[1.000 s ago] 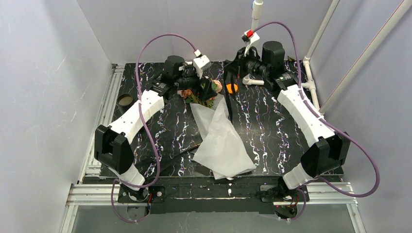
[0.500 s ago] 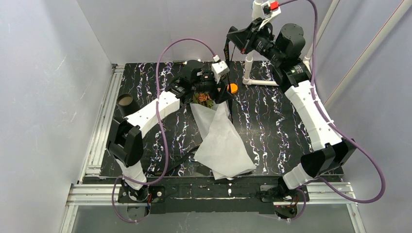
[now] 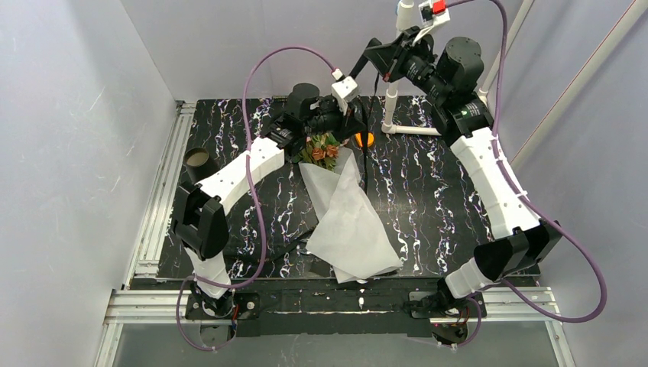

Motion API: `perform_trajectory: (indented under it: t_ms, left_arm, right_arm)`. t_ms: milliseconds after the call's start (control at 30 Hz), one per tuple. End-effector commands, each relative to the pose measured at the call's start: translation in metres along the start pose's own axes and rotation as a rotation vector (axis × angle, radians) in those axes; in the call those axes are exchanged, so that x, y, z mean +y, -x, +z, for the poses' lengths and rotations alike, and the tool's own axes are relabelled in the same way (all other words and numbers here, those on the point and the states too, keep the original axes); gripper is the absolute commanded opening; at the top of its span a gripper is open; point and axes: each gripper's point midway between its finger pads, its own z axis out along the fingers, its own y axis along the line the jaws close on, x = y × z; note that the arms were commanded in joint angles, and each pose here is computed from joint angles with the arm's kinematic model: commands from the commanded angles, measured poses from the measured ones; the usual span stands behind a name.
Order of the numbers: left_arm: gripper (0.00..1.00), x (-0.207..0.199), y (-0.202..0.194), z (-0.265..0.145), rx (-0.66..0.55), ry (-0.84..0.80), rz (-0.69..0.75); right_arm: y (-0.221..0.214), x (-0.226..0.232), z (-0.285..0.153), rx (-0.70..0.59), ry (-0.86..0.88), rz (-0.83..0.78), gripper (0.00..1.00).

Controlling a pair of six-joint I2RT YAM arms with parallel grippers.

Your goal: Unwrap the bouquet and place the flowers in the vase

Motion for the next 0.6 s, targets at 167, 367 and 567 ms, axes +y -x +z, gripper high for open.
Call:
perform_trajectory:
  t_ms: [167, 367, 567]
  left_arm:
    - [0.00, 0.022, 0.130, -0.062, -0.221, 0.134, 0.102]
    - [0.00, 0.034, 0.190, -0.087, -0.283, 0.214, 0.198]
    - [0.00, 0.024, 0.227, -0.098, -0.326, 0.180, 0.269]
  right_arm:
    - [-0.057, -0.052, -0.052, 0.176, -0.172, -0.062, 0.04]
    - [-0.130, -0.045, -0.087, 0.345, -0.083, -0.066, 0.55]
    - [-0.158, -0.032, -0.116, 0.418, 0.019, -0.181, 0.90]
